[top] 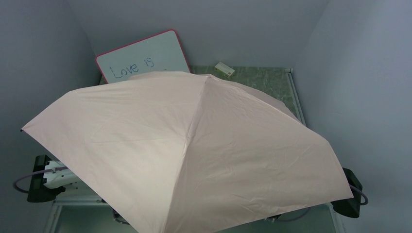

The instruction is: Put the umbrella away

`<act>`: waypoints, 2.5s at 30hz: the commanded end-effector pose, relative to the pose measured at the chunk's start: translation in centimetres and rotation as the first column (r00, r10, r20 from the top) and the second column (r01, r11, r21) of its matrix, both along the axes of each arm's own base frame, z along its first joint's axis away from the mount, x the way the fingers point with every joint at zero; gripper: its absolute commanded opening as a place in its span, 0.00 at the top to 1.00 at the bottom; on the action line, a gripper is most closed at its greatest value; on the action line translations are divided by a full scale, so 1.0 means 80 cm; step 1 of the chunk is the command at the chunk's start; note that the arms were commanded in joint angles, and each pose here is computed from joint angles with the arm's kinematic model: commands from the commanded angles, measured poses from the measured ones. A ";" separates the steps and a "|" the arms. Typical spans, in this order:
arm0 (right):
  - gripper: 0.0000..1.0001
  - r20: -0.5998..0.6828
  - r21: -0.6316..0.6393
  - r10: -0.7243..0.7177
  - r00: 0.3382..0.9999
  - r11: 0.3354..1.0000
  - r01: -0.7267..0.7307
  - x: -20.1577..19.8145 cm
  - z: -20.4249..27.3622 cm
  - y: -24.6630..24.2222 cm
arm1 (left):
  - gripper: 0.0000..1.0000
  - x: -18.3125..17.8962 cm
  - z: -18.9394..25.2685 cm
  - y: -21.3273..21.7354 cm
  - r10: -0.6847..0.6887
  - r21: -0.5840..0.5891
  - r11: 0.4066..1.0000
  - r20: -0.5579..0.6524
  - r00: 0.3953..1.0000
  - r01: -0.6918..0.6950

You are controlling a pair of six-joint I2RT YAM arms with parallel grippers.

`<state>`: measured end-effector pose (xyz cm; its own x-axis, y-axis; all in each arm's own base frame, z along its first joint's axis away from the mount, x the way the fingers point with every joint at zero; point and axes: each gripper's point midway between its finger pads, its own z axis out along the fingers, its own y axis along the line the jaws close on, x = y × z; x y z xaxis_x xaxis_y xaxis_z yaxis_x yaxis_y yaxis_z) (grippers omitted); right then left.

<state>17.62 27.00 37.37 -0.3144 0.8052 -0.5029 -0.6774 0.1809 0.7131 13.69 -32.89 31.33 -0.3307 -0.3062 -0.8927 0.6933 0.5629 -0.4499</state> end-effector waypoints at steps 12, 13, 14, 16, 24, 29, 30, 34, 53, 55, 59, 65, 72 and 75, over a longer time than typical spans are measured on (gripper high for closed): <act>0.23 0.075 0.150 -0.088 0.993 0.986 0.076 0.017 0.075 -0.002 | 0.95 -0.002 0.021 -0.007 -0.014 -0.057 0.998 0.002 1.000 0.014; 0.24 0.071 0.149 -0.092 0.993 0.986 0.081 0.019 0.076 -0.001 | 0.95 -0.002 0.021 -0.007 -0.015 -0.057 0.998 0.001 1.000 0.015; 0.24 0.065 0.147 -0.097 0.993 0.985 0.087 0.021 0.075 0.000 | 0.95 -0.002 0.021 -0.007 -0.018 -0.058 0.998 0.001 1.000 0.018; 0.25 0.055 0.152 -0.106 0.993 0.984 0.096 0.024 0.075 0.000 | 0.95 -0.003 0.020 -0.008 -0.021 -0.056 0.998 -0.001 1.000 0.021; 0.29 0.035 0.148 -0.132 0.991 0.981 0.125 0.036 0.076 0.008 | 0.95 -0.004 0.015 -0.012 -0.031 -0.034 0.999 -0.002 1.000 0.031; 0.35 0.046 0.163 -0.134 0.990 0.979 0.124 0.037 0.083 0.010 | 0.95 -0.005 0.012 -0.012 -0.034 -0.027 0.999 -0.004 0.999 0.034; 0.36 0.047 0.161 -0.135 0.990 0.979 0.126 0.038 0.083 0.011 | 0.95 -0.005 0.011 -0.011 -0.034 -0.025 0.999 -0.005 0.999 0.034; 0.40 0.043 0.169 -0.147 0.988 0.976 0.137 0.039 0.084 0.006 | 0.95 -0.005 0.010 -0.011 -0.034 -0.024 0.999 -0.005 0.999 0.033; 1.00 0.066 0.131 -0.122 0.990 0.985 0.112 0.040 0.065 0.010 | 0.95 -0.007 0.000 -0.005 -0.035 -0.011 0.999 -0.015 0.999 0.034; 1.00 0.060 0.112 -0.088 0.994 0.990 0.081 0.036 0.053 0.017 | 0.95 -0.005 0.001 -0.004 -0.026 -0.010 1.000 -0.012 1.000 0.026; 1.00 -0.015 0.155 -0.084 0.996 0.984 0.086 0.040 0.025 0.007 | 0.95 -0.002 0.002 -0.004 -0.012 -0.009 1.000 -0.009 1.000 0.012; 1.00 -0.068 0.321 -0.138 0.988 0.935 0.153 0.043 0.026 -0.035 | 0.73 -0.007 -0.016 -0.011 -0.038 0.020 0.999 -0.034 0.999 0.039; 1.00 -0.078 0.390 -0.174 0.982 0.901 0.191 0.044 0.034 -0.057 | 0.45 -0.019 -0.058 -0.013 -0.078 0.045 0.996 -0.098 0.992 0.082; 1.00 -0.091 0.397 -0.185 0.979 0.894 0.206 0.046 0.034 -0.061 | 0.44 -0.023 -0.072 -0.013 -0.091 0.053 0.994 -0.123 0.988 0.098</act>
